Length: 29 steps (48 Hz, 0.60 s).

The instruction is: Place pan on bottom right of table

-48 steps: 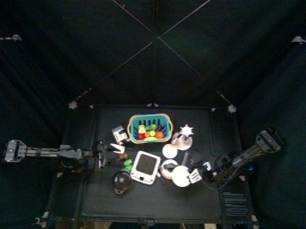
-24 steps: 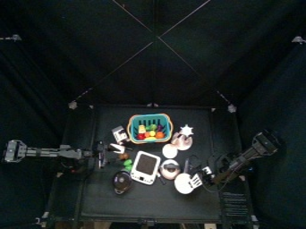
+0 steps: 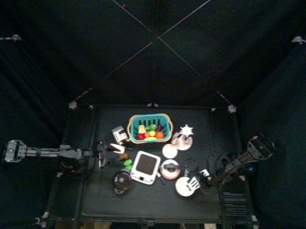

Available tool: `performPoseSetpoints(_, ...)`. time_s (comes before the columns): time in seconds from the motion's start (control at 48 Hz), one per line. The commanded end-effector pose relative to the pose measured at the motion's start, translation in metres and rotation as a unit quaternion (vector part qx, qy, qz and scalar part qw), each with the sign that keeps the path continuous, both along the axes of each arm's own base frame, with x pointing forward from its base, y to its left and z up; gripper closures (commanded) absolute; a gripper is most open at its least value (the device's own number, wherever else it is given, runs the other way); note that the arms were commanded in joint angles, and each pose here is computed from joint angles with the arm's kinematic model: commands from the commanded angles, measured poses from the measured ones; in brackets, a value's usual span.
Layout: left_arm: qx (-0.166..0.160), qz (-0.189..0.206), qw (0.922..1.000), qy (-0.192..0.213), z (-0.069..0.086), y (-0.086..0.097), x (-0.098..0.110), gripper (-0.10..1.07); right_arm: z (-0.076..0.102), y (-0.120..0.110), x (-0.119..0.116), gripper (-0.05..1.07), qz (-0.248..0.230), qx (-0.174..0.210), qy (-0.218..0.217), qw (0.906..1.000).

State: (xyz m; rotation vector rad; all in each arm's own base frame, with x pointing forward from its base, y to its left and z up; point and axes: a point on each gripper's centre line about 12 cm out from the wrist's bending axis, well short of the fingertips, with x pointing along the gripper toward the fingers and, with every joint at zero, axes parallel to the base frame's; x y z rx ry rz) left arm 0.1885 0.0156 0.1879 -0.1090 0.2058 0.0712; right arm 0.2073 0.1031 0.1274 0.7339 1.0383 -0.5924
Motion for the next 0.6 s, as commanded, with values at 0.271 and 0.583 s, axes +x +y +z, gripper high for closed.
performPoseSetpoints(0.271,-0.001,0.001,1.0,-0.007,0.004,0.001,0.003,0.08,0.013,-0.005,0.007,0.22,0.001,-0.024,-0.016,0.9996)
performPoseSetpoints(0.583,-0.001,0.001,1.0,-0.008,0.005,0.001,0.003,0.08,0.045,-0.021,0.027,0.22,0.055,-0.121,-0.089,0.987)
